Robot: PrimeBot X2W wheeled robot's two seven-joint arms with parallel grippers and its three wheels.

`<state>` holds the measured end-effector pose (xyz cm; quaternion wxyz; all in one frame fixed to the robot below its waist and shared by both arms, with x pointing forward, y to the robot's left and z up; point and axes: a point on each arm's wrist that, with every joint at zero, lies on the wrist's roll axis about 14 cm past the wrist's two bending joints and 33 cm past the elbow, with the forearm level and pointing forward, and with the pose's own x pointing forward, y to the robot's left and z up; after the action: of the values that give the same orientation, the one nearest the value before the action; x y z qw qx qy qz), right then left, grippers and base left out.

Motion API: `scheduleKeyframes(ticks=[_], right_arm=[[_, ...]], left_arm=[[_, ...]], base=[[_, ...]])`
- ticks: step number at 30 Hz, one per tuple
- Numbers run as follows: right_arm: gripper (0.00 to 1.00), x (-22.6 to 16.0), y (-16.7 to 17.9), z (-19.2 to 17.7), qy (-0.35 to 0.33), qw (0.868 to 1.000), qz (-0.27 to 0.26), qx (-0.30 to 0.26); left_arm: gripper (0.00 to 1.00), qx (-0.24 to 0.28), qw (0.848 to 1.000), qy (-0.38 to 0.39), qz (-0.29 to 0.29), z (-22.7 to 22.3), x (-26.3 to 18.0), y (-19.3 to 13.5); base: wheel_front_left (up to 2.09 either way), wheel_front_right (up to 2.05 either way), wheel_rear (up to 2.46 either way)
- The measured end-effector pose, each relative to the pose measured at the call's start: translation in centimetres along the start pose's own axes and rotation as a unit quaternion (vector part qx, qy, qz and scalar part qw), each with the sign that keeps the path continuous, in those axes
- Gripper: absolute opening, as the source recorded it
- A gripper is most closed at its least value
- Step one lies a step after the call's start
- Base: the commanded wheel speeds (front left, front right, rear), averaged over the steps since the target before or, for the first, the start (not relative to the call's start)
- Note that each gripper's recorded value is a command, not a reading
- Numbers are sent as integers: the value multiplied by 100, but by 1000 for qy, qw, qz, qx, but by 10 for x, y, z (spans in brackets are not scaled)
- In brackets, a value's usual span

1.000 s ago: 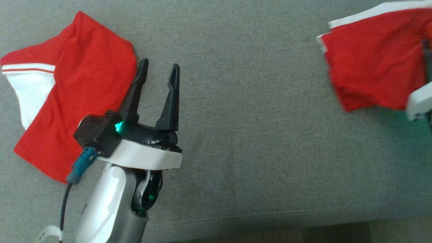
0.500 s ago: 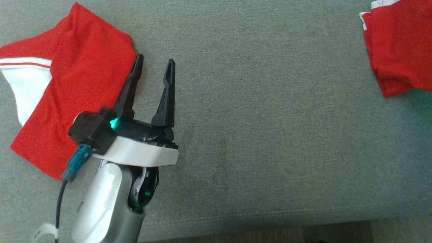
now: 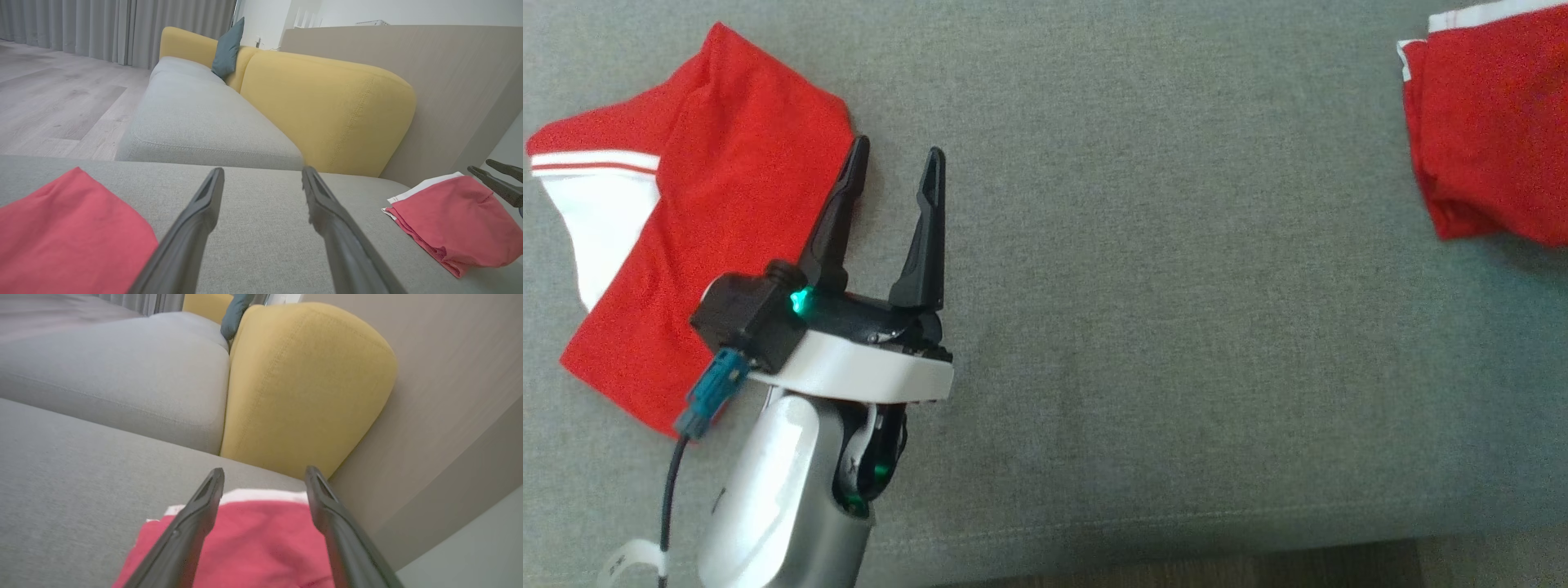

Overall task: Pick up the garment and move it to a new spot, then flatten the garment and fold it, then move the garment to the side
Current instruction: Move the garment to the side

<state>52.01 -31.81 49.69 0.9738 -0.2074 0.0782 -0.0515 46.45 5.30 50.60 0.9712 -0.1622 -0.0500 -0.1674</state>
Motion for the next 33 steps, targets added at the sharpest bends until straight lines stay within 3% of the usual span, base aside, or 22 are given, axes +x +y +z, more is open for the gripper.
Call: scheduleKeyframes(ticks=[15, 25, 33], right_arm=[[100, -33, 65, 73, -114, 989, 62, 66], [100, -87, 128, 73, -121, 974, 115, 151], [100, -127, 140, 58, -121, 970, 123, 173]], left_arm=[[100, 14, 1000, -26, 4, 30, -21, -9], [100, 26, 998, -44, 33, 54, -57, -7], [100, 29, 996, -50, 63, 63, -87, 1]], base=[[0, 0, 0], [0, 0, 0], [0, 0, 0]])
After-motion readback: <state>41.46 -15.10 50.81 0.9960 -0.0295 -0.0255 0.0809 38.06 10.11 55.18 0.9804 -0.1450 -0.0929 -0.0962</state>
